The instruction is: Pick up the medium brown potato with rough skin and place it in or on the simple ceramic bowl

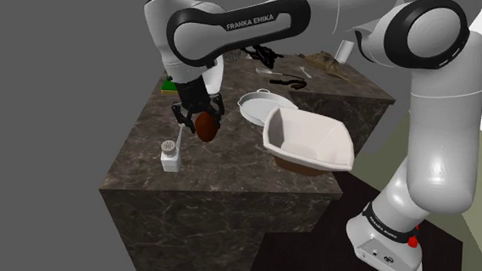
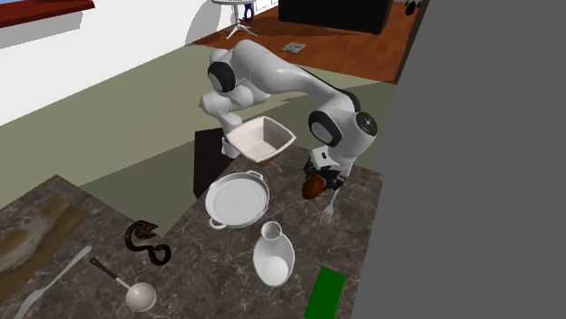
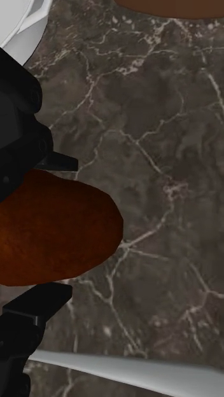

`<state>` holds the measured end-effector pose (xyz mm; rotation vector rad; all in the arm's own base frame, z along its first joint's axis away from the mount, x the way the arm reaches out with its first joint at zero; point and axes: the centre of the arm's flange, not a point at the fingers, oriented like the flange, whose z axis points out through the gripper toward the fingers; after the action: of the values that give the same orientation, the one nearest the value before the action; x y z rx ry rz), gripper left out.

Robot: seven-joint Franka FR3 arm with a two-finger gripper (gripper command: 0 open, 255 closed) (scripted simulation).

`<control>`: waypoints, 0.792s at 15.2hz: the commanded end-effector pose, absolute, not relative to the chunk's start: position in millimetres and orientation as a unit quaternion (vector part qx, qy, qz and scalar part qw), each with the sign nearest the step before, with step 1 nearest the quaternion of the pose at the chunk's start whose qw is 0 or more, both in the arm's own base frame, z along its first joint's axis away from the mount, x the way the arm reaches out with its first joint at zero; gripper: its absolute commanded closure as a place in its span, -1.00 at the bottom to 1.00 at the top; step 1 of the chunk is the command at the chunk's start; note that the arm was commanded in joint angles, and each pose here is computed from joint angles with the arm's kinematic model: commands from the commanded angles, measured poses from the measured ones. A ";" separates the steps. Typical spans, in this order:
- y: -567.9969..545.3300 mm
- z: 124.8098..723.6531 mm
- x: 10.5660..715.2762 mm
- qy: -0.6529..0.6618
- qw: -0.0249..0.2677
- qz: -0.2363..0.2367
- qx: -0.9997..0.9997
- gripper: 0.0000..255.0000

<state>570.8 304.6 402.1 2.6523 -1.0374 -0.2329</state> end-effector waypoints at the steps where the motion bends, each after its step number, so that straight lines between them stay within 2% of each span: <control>1: 304.1 406.7 571.2 -0.360 0.142 -0.081 0.919 1.00; 12: 304.1 464.8 571.3 -0.360 0.142 -0.081 0.919 1.00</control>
<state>571.1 303.7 459.2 2.6520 -1.0383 -0.2326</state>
